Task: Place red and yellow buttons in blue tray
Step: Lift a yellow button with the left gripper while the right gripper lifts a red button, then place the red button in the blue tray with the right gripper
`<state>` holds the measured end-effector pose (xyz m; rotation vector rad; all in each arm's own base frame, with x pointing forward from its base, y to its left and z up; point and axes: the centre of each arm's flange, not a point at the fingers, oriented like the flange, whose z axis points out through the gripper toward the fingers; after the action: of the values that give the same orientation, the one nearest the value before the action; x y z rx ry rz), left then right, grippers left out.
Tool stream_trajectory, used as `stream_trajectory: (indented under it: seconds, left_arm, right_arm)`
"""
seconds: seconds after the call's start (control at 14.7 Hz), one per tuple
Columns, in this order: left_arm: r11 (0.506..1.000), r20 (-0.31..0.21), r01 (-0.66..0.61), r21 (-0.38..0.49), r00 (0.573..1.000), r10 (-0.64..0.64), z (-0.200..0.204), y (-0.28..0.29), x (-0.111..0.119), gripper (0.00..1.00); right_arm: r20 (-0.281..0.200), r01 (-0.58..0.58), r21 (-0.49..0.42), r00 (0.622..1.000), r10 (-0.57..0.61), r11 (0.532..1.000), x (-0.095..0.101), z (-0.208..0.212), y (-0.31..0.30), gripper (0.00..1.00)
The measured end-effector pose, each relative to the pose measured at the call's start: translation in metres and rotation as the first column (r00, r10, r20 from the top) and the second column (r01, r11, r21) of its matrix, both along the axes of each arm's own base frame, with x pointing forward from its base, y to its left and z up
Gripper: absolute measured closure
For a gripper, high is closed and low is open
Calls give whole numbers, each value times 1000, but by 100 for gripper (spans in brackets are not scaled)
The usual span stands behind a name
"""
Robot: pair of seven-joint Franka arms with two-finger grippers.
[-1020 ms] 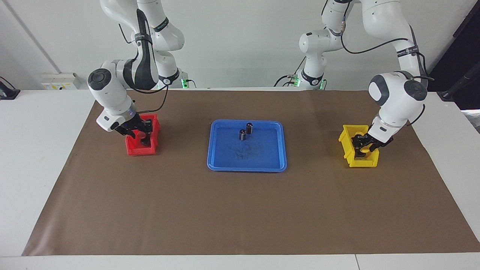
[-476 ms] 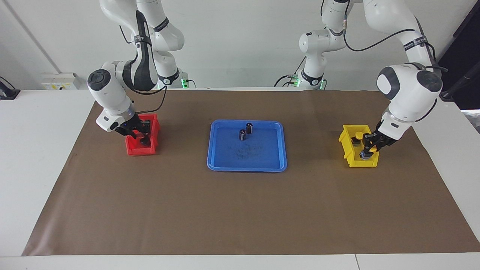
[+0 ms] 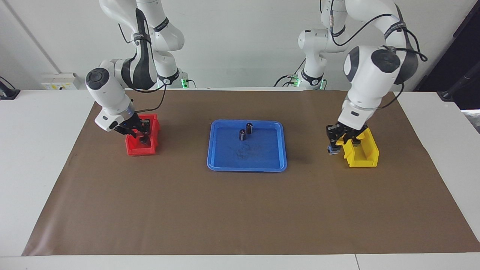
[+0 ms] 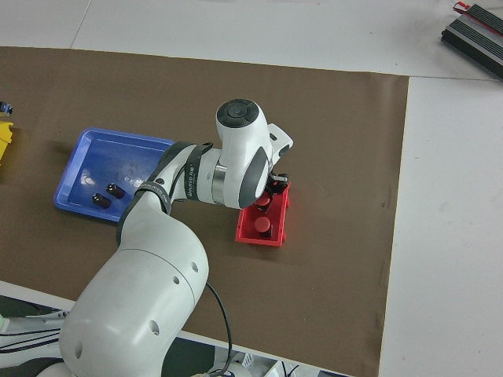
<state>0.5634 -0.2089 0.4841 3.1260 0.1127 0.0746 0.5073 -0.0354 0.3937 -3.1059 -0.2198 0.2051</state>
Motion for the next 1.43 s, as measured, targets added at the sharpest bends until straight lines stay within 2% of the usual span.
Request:
stream_trajectory:
  seconds: [0.27, 0.48, 0.61, 0.82, 1.09, 1.22, 1.43]
  left_arm:
    - [999, 2, -7, -42, 1000, 7, -19, -93, -34, 59]
    - [999, -1, -13, -43, 1000, 13, -34, -104, -37, 59]
    - [999, 0, -30, -42, 1000, 30, -36, -95, -31, 59]
    - [999, -5, -39, -33, 999, 39, -36, -61, -13, 59]
    - [999, -5, -22, -23, 1000, 22, -32, 19, 21, 59]
    - [1000, -6, -14, -20, 1000, 14, -34, 39, 27, 59]
    - [1000, -10, -4, -20, 1000, 4, -37, 36, 28, 59]
  right_arm:
    - [0, -16, 1, 1000, 16, 1000, 24, 73, 6, 59]
    - [5, 3, -6, 1000, -3, 1000, 42, 94, 43, 59]
    - [29, 53, -10, 998, -52, 999, 55, 102, 94, 59]
    - [85, 139, 14, 987, -139, 990, 58, 100, 181, 59]
    - [144, 227, 51, 962, -232, 973, 55, 86, 277, 59]
    - [158, 246, 67, 954, -254, 967, 52, 68, 315, 59]
    - [165, 258, 79, 949, -268, 963, 46, 36, 357, 59]
